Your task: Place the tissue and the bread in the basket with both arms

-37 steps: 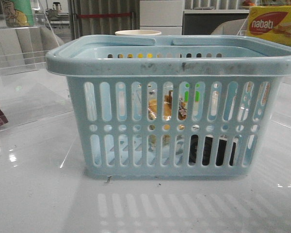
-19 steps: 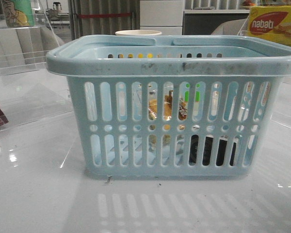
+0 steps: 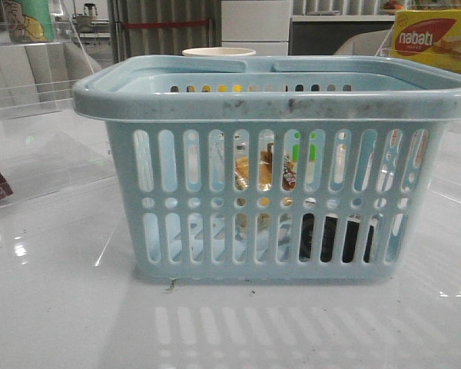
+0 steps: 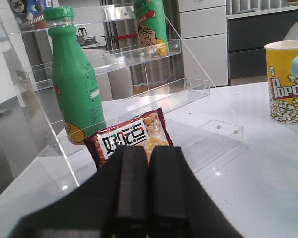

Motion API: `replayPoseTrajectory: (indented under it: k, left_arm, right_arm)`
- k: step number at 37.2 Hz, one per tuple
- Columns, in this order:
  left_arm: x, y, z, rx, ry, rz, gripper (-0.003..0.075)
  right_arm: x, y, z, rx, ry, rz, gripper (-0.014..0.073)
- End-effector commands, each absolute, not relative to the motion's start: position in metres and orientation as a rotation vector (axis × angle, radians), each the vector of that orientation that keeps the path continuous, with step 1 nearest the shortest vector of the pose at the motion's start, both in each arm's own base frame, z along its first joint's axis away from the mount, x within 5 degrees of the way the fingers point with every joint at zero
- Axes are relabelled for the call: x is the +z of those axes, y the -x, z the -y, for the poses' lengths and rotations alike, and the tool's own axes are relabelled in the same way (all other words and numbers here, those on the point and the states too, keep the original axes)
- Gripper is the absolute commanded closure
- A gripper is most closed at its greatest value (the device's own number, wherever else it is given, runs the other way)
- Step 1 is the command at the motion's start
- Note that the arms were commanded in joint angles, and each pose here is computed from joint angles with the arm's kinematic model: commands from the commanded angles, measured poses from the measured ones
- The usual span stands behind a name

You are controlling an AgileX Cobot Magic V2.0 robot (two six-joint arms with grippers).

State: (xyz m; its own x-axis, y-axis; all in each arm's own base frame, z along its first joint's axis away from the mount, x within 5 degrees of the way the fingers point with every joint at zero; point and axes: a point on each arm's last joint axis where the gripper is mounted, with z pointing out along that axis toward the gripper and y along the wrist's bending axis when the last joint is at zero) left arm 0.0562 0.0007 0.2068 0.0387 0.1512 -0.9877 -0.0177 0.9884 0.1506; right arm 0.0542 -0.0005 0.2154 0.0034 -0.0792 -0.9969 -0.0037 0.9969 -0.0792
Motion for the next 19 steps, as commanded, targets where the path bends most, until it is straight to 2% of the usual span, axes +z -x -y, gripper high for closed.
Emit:
replayPoseTrajectory:
  k: [1, 5, 19]
  left_arm:
    - [0.216, -0.054, -0.001, 0.123, -0.087, -1.421, 0.0629]
    - [0.216, -0.054, -0.001, 0.123, -0.087, -1.421, 0.0629]
    - [0.216, -0.054, -0.001, 0.123, -0.087, -1.421, 0.0629]
  right_arm:
    - [0.222, -0.052, -0.001, -0.067, 0.078, -1.413, 0.0536]
    - [0.212, -0.054, -0.002, -0.06, 0.085, -1.393, 0.0536]
    - [0.214, -0.054, -0.002, -0.02, 0.048, -1.377, 0.0536]
